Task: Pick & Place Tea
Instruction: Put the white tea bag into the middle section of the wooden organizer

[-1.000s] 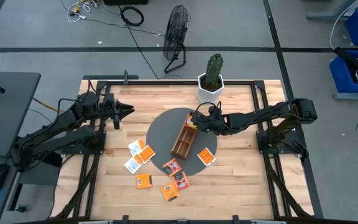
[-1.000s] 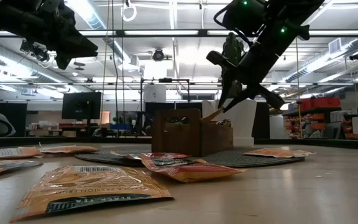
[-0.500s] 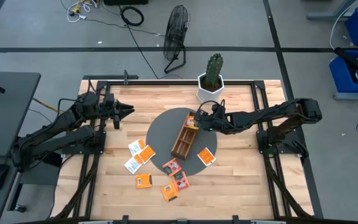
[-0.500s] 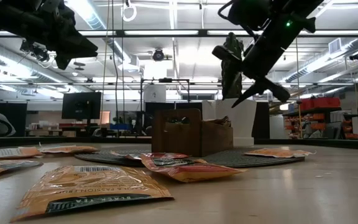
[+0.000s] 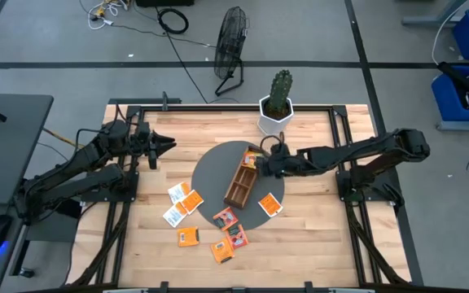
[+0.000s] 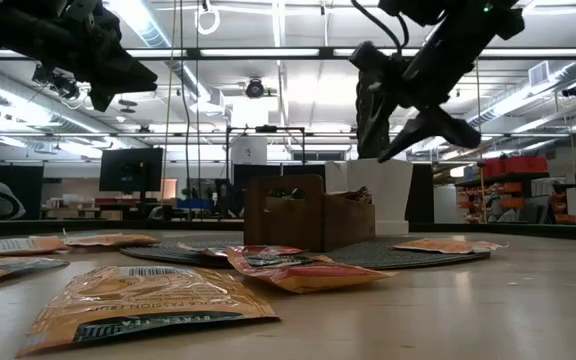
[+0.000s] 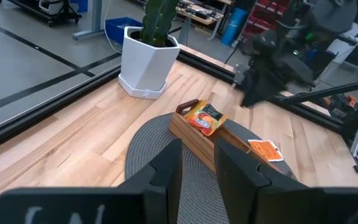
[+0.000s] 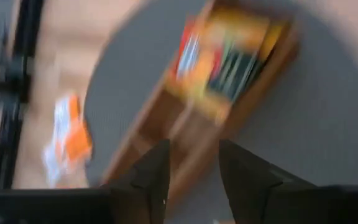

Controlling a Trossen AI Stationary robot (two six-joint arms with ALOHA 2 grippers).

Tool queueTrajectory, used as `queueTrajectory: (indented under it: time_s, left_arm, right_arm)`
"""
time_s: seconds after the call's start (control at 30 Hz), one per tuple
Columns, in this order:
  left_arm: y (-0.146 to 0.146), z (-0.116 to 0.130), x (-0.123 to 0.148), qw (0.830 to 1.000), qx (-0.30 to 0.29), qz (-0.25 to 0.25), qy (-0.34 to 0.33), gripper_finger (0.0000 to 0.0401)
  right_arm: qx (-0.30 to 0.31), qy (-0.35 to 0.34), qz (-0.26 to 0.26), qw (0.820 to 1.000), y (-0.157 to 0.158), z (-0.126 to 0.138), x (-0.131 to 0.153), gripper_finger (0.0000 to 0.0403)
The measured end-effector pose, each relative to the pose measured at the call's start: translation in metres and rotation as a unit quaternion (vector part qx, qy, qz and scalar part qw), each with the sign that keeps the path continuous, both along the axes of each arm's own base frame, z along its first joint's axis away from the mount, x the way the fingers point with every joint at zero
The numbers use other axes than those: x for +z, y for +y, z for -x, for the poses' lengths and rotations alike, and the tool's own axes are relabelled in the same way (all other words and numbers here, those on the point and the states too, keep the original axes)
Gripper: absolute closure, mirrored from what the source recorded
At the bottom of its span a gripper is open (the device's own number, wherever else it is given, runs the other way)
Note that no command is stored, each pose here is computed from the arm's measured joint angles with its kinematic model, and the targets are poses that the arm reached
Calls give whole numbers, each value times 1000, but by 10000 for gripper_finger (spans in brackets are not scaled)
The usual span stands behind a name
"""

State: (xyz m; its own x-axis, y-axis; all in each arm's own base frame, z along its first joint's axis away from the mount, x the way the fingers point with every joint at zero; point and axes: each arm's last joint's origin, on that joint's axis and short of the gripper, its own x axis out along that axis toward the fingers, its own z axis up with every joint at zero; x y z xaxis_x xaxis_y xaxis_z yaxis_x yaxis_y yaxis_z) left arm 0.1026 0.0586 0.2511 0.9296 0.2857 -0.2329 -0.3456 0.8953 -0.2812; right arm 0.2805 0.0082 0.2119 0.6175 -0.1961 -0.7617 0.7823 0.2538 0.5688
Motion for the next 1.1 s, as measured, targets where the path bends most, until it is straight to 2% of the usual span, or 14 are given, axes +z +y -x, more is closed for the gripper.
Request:
queueTrajectory:
  time_s: [0.23,0.4,0.47,0.7,0.87,1.1]
  left_arm:
    - [0,0,0,1000,0,0,0,305]
    - [0,0,0,1000,0,-1,0,305]
    - [0,0,0,1000,0,0,0,305]
    - [0,0,0,1000,0,0,-1,305]
    - [0,0,0,1000,0,0,-1,305]
    - [0,0,0,1000,2,9,-4,305]
  right_arm:
    - [99,32,-57,993,28,6,-3,259]
    - [194,47,-83,976,52,11,-4,264]
    - [208,62,-101,971,61,15,-6,266]
    - [184,121,-132,966,81,35,-21,268]
    - [160,97,-158,969,84,49,-37,268]
    - [86,62,-178,978,75,70,-60,268]
